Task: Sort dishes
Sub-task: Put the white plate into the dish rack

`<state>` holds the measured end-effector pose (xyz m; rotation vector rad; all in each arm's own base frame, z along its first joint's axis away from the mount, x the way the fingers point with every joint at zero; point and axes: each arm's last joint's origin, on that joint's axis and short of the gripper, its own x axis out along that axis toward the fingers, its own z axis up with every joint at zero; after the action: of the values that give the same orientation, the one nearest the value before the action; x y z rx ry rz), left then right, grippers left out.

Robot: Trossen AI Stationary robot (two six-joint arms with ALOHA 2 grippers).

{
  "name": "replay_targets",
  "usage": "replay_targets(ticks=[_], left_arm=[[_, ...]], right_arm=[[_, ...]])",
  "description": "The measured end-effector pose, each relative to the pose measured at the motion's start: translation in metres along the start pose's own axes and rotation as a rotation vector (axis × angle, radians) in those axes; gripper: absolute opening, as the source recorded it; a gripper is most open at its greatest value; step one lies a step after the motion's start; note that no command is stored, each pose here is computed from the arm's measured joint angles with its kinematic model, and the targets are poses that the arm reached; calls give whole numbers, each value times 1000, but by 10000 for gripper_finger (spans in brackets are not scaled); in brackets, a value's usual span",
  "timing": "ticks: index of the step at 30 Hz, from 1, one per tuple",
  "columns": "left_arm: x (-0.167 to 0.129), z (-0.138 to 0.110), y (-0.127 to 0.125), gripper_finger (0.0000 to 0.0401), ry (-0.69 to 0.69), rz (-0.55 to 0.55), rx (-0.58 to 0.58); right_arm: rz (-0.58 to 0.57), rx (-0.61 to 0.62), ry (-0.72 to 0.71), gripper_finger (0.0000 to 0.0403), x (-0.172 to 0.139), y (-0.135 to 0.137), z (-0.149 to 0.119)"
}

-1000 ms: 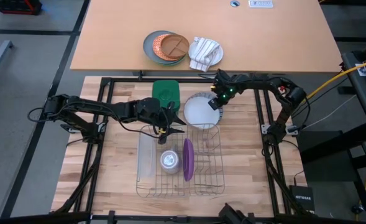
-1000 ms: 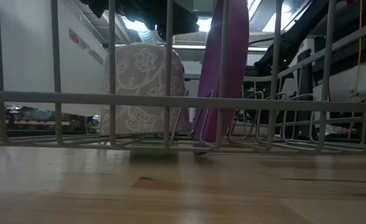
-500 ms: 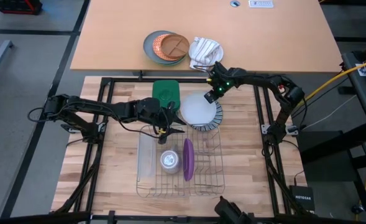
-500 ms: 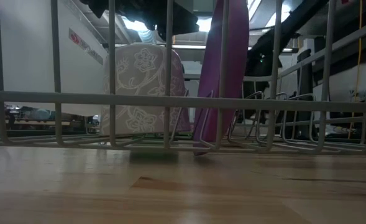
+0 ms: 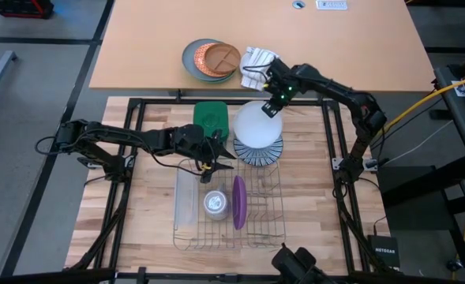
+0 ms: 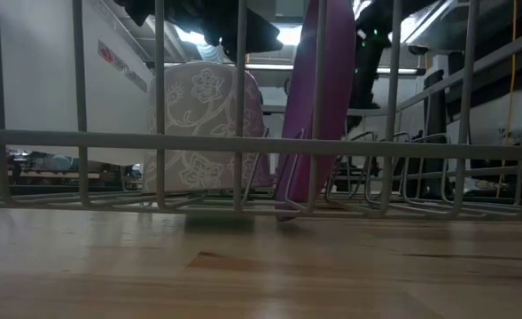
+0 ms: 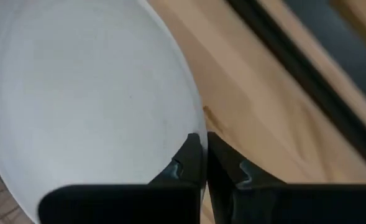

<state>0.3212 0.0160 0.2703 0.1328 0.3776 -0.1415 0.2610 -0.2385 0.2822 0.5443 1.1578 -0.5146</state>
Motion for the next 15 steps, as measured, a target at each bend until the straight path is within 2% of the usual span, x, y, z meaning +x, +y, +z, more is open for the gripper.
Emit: replay_targets(ticks=[3,9,12,15], left_arm=[[0,0,0,148,-1,0,0],[0,0,0,148,-2,0,1],[0,0,0,148,-4,1,1],[0,1,0,148,-7,1,2]], right_arm=[[-32,-19,8,8,-23,2,4],[-14,-18,22,8,-70,9,6],[21,-13,38,8,-91,13,3],[110,-5,59,8,-109,19,-2]])
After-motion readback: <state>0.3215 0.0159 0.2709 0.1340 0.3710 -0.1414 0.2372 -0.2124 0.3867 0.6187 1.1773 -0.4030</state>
